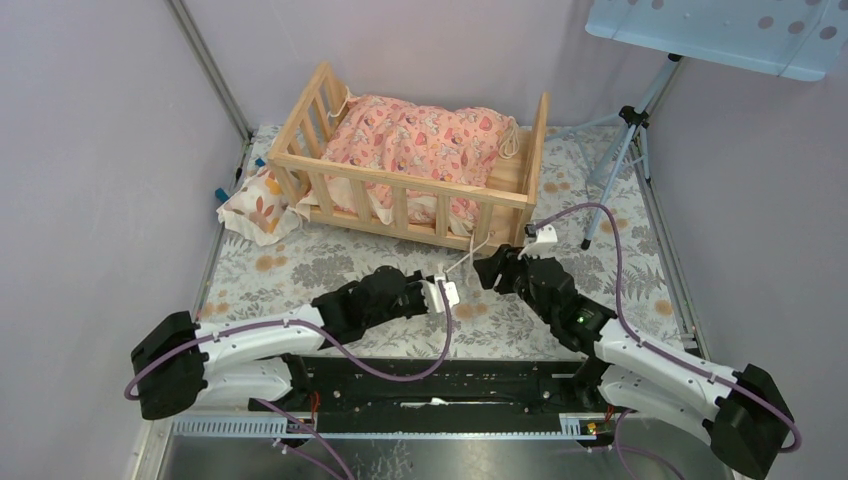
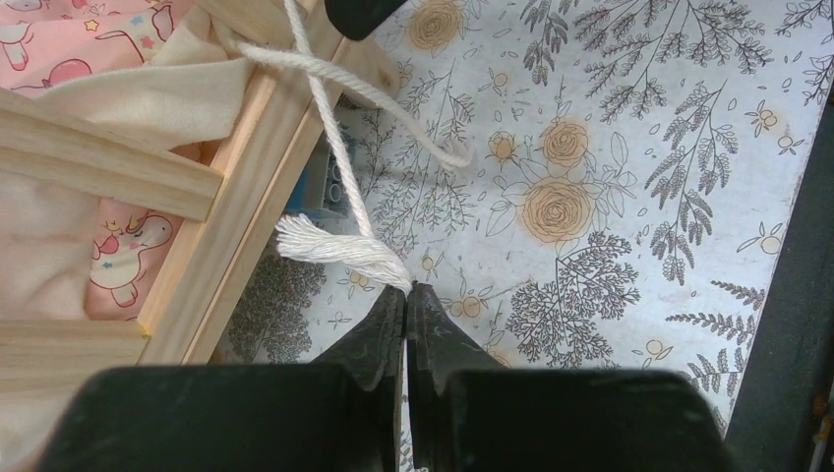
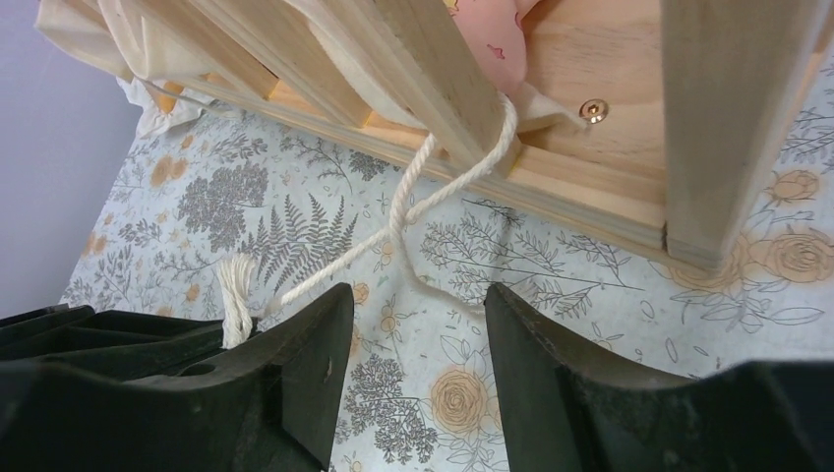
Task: Set up the pet bed
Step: Tie the ropes to the bed frame.
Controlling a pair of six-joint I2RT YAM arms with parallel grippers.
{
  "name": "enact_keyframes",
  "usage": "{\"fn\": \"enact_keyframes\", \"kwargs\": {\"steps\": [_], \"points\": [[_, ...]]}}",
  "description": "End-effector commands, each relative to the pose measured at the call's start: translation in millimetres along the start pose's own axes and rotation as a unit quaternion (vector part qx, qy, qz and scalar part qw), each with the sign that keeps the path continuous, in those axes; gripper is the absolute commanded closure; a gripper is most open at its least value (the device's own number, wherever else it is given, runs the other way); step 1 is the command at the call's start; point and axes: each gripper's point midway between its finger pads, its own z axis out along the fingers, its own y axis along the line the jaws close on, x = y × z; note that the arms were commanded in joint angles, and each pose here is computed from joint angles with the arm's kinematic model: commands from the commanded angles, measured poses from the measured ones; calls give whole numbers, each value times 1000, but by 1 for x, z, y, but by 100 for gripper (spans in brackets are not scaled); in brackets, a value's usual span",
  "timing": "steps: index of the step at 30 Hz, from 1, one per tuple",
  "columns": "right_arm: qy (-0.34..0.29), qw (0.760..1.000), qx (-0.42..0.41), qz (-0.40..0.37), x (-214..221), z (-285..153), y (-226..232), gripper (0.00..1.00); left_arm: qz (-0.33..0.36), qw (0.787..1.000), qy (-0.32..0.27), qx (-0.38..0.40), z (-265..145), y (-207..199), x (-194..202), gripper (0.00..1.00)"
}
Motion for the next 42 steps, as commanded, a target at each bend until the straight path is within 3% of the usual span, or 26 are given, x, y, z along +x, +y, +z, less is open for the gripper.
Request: {"fn": "enact_keyframes", "kwargs": {"steps": [1,3,8,14,19,37,42], "points": [[-27,999,-31,11,-5,12,13,45,5,1000,-21,-13,3,12,-23,100],[-34,999,-36,-3,-3,17,12,50,3,1000,-21,-9,4,10,-23,100],[-65,998,8,26,-9,23,-4,46,-4,1000,-30,-5,6,9,-28,100],[-126,975,35,180,-30,16,-12,50,-10,999,-41,-3,10,8,-32,100],[-140,950,53,274,-33,15,-18,54,-10,998,-54,-4,13,9,-39,100],[-105,942,49,316,-20,45,-9,52,-4,998,-65,-3,18,11,-47,100],[-96,940,51,324,-14,51,-13,58,-2,998,-69,0,20,10,-50,100]]}}
